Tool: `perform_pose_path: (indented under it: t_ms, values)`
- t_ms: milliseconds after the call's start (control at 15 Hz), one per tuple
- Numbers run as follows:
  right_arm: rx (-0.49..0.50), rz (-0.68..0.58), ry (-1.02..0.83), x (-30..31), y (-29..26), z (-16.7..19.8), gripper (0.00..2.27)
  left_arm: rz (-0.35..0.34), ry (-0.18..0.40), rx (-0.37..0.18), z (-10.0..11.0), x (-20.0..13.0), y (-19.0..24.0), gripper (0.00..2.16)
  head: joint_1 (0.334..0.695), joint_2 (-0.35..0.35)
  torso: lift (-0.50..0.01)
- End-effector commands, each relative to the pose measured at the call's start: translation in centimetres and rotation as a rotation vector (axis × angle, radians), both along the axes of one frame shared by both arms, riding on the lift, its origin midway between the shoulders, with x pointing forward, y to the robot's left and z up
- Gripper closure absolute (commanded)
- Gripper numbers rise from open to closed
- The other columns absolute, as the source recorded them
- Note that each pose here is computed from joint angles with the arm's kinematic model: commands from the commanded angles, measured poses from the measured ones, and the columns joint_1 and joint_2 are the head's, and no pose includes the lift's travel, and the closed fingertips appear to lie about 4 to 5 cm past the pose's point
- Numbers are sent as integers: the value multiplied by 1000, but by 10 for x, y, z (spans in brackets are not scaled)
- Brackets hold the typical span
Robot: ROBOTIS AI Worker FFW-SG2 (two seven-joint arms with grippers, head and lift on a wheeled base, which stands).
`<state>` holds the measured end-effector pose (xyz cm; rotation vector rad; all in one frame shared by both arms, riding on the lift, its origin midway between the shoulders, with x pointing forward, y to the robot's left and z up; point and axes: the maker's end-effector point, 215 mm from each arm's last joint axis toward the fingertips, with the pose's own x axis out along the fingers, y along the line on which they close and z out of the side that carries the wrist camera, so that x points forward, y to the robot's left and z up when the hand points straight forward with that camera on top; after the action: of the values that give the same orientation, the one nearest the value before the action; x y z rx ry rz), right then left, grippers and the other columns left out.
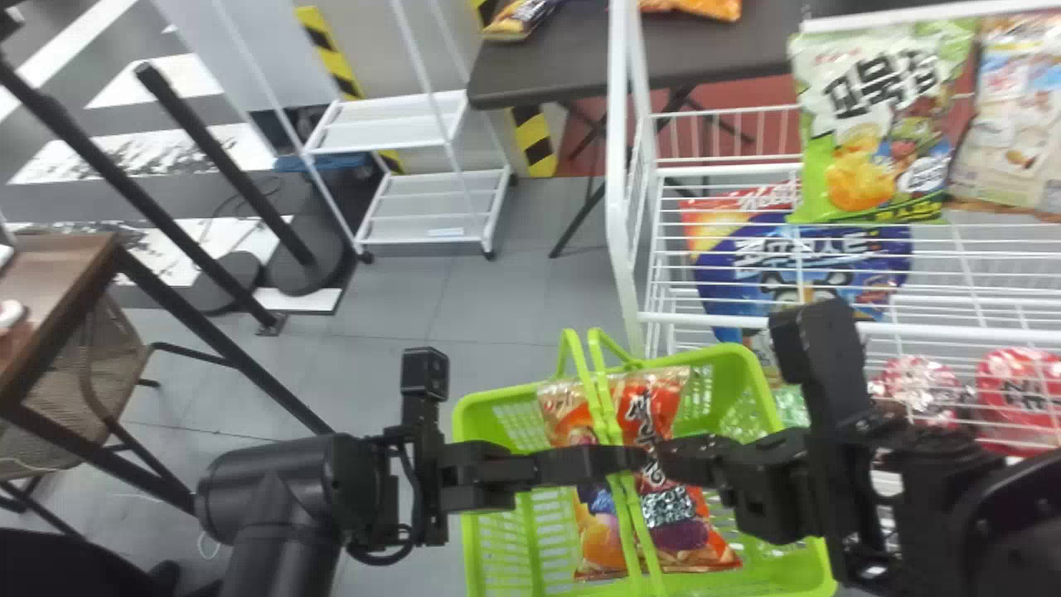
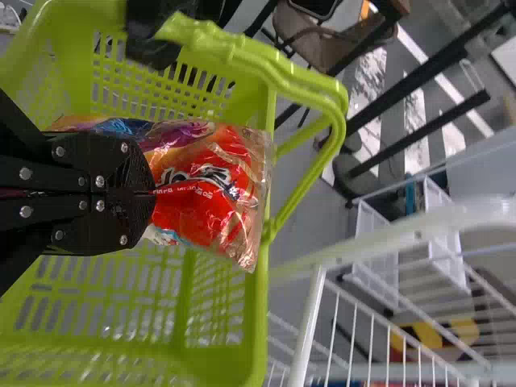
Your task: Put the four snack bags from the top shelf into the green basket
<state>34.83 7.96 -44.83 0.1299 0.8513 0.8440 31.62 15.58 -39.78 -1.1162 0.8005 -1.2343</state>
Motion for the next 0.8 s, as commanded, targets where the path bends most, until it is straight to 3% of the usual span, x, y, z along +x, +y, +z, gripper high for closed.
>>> perform_pose_path:
  t_ms: [0, 267, 400, 533, 667, 733]
  values:
    - [-5, 54, 24, -13, 23, -15, 70, -6, -1, -11, 2, -2, -1, 2148, 695, 350, 0]
    - [-11, 53, 45, -14, 16, -24, 49, -13, -2, -11, 3, -2, -3, 2148, 695, 350, 0]
    - [-28, -36, -10, 9, -29, -8, 60, -14, 5, -14, 3, -3, -4, 2148, 695, 350, 0]
    - [-69, -202, -98, 48, -114, 18, 63, -14, 7, -11, 2, -4, -3, 2148, 695, 350, 0]
    - [-96, -348, -148, 82, -188, 36, 66, -19, 7, -11, 2, -5, -4, 2148, 695, 266, 0]
    - [-101, -404, -195, 104, -216, 52, 66, -24, 11, -13, 2, -6, -6, 2148, 695, 158, 0]
